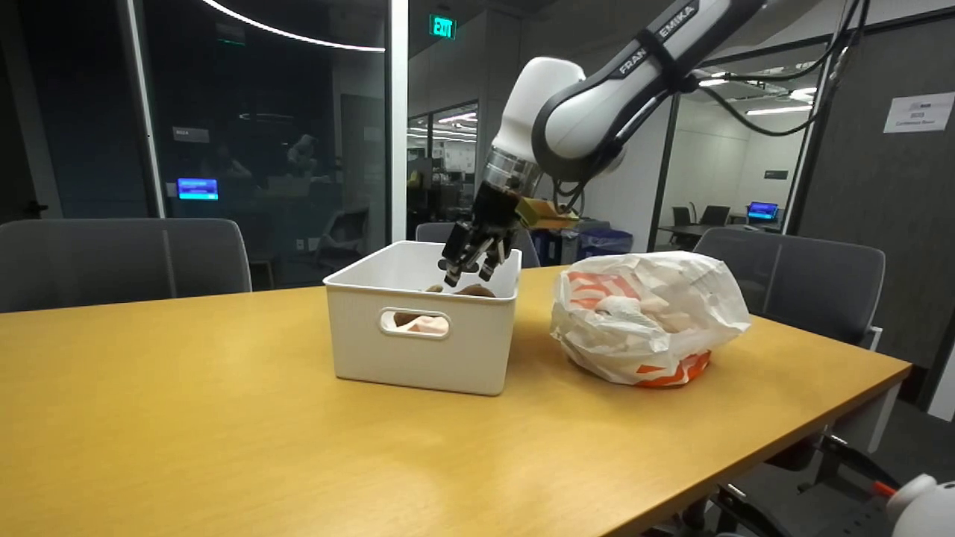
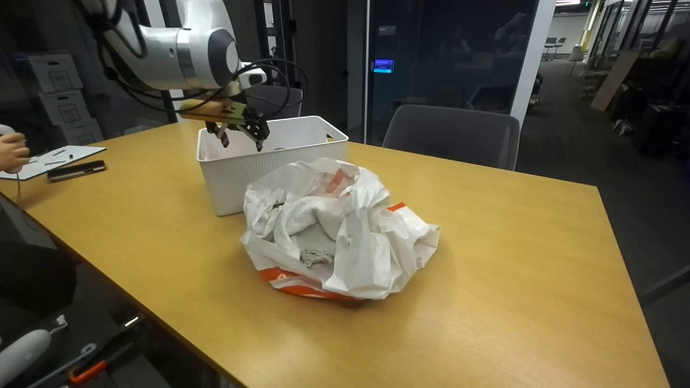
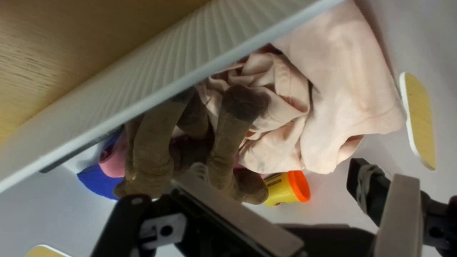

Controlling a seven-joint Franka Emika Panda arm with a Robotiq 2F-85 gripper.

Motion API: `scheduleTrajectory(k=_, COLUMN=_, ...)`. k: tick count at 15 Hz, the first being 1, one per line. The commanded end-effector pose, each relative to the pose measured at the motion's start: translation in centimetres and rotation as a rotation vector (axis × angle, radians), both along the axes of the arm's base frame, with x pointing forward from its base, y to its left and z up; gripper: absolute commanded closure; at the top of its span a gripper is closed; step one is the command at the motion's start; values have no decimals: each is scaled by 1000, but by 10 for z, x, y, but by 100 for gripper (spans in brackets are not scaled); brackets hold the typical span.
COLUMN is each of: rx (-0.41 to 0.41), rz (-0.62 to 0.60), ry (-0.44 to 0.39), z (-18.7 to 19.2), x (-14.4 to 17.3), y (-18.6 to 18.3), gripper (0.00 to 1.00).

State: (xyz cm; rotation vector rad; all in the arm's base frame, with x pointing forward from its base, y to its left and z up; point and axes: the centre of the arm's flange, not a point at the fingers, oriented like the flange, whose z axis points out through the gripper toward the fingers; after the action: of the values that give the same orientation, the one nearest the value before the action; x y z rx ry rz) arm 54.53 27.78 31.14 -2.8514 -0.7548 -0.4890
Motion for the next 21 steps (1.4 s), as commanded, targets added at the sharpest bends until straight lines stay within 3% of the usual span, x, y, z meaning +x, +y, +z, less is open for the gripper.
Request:
scheduleTrajectory(k=1, rx=-19, rz=74, ry=-24, z=-30, x=60, y=41, gripper=0)
scheduleTrajectory(k=4, rx=-109, rz=150, ry=-94, z=-50, x=83, y=50, gripper=0)
scheduleTrajectory(k=9, rx=-201, rz=188, ry=-197, z=-25, x=115, y=56, gripper=0)
scheduleTrajectory(k=14, rx=-320, rz=192, ry=-120, z=-45, x=109, y=45, gripper=0)
scheduleTrajectory(k=18, rx=-368, rz=218, ry=-78, z=-68, x=109, y=33, gripper=0)
scheduleTrajectory(k=19, rx=-367, rz=227, ry=-64, z=-72, x=108, y=31, gripper=3)
scheduleTrajectory(k=20, rx=-368, rz=237, ry=-66, z=-76, x=108, y=32, gripper=25)
scheduleTrajectory(k=21, rx=-369, rz=250, ry=-67, z=-79, x=108, y=34, gripper=27)
